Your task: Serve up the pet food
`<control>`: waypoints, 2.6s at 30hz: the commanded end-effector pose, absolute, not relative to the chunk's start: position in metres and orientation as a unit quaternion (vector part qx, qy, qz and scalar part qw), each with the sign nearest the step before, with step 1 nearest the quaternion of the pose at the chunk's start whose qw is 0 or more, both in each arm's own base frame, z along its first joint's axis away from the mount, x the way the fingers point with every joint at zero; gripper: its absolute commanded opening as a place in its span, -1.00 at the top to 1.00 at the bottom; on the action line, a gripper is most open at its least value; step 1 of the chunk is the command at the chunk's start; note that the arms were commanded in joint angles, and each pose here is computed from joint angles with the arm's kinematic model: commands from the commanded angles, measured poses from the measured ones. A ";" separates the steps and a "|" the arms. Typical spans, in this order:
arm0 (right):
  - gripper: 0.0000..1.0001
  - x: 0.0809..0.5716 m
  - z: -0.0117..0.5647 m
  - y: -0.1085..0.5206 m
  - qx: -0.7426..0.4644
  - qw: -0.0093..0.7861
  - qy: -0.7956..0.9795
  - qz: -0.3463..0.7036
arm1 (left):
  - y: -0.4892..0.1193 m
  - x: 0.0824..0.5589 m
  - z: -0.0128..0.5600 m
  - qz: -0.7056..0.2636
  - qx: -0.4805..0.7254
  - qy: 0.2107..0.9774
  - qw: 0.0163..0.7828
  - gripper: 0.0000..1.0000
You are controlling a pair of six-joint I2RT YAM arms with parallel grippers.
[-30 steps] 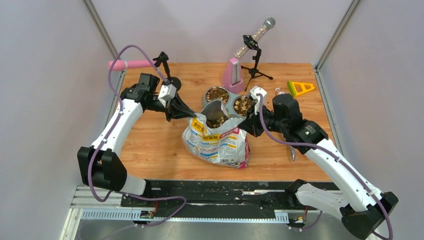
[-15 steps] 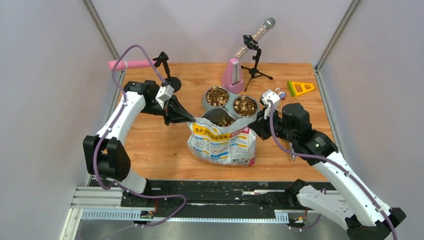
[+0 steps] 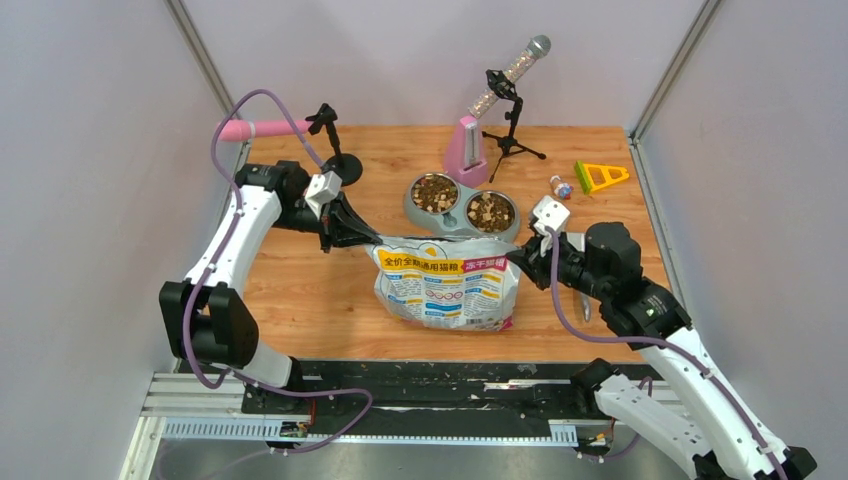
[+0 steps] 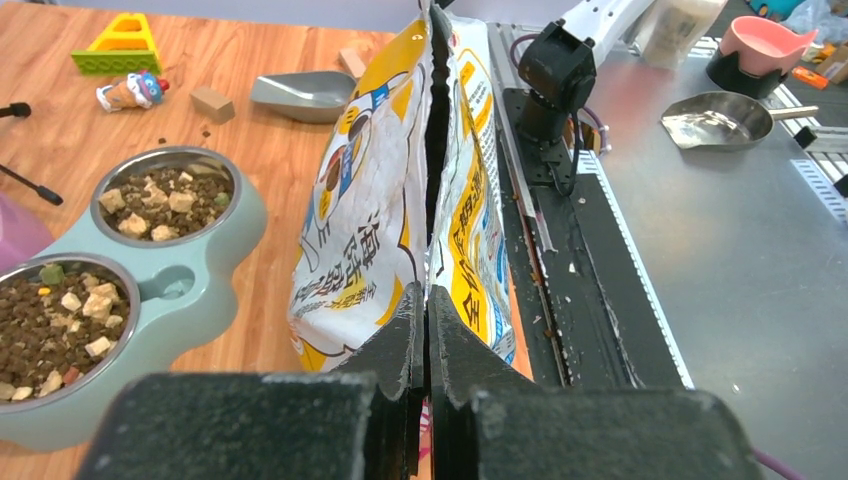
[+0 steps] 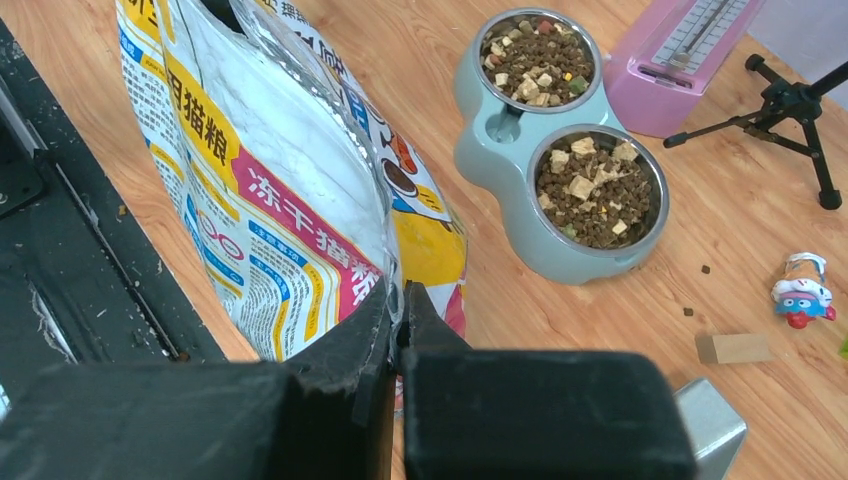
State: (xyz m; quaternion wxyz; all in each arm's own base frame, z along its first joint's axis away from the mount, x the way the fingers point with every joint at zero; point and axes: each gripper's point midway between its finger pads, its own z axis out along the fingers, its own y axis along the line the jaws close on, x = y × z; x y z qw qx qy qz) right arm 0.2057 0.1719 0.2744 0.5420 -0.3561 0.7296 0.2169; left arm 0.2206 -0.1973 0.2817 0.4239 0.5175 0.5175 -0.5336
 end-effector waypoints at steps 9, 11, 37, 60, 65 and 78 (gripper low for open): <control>-0.43 0.217 0.337 0.213 -0.445 0.595 0.609 0.278 | -0.192 0.225 0.335 -0.596 0.422 0.510 0.455 1.00; -0.50 0.222 0.340 0.222 -0.456 0.585 0.605 0.289 | -0.192 0.225 0.334 -0.596 0.421 0.510 0.454 1.00; 1.00 0.201 0.330 0.245 -0.583 0.460 0.571 0.350 | -0.193 0.245 0.391 -0.583 0.451 0.484 0.471 -0.99; 1.00 0.210 0.320 0.243 -0.556 0.473 0.596 0.334 | -0.152 0.337 0.543 -0.200 0.253 0.572 0.755 -1.00; 1.00 0.209 0.325 0.243 -0.551 0.478 0.596 0.334 | -0.214 0.270 0.509 -0.442 0.338 0.456 0.695 -1.00; 1.00 0.212 0.325 0.242 -0.530 0.489 0.607 0.333 | -0.312 0.249 0.435 -0.402 0.466 0.561 0.553 -1.00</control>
